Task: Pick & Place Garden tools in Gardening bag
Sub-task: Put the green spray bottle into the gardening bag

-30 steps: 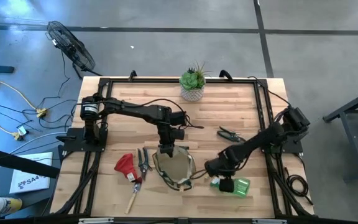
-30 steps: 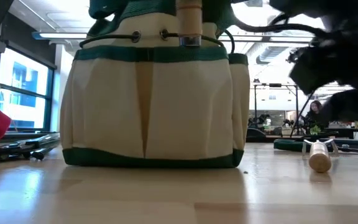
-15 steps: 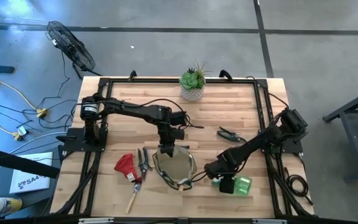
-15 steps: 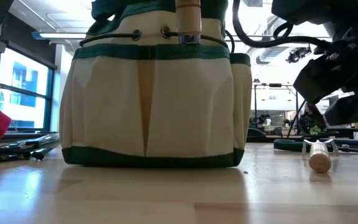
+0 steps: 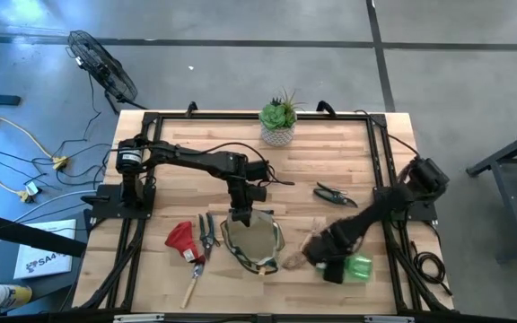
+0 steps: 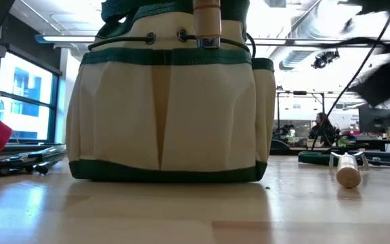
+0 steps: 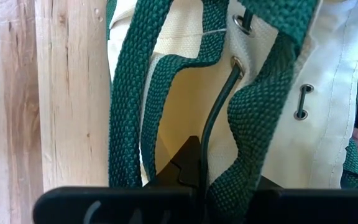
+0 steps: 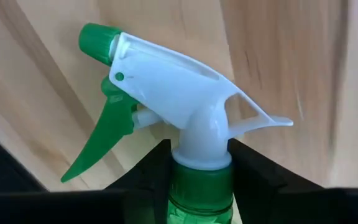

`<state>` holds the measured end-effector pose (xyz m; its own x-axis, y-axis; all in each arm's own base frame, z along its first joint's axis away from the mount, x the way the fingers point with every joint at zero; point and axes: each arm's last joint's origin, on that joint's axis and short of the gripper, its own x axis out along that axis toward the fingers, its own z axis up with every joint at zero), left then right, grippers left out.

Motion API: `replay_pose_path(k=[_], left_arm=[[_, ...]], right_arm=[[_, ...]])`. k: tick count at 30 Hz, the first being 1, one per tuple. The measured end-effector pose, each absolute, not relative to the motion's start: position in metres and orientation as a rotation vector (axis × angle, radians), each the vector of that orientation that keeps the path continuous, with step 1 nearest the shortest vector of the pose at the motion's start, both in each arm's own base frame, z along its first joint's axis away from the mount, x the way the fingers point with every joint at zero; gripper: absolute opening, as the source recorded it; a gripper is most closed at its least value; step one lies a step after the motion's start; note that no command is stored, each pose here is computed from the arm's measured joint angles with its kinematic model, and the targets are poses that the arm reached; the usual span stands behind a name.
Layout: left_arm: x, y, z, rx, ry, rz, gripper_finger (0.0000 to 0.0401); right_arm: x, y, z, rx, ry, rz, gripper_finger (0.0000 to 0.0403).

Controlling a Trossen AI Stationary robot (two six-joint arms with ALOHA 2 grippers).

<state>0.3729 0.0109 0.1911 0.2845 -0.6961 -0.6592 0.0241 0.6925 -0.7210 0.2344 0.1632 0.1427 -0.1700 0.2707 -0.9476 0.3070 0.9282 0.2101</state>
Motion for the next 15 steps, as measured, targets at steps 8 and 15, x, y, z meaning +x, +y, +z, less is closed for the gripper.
replay_pose_path(k=[8, 15], left_arm=[[0.374, 0.011, 0.191, -0.671, 1.190, -0.536, 0.0000], [0.376, 0.011, 0.192, -0.659, 1.164, -0.542, 0.0000]], right_arm=[[0.208, 0.173, 0.217, 0.440, 1.505, -0.181, 0.0118], [0.225, 0.165, 0.308, 0.294, 0.793, -0.115, 0.0118]])
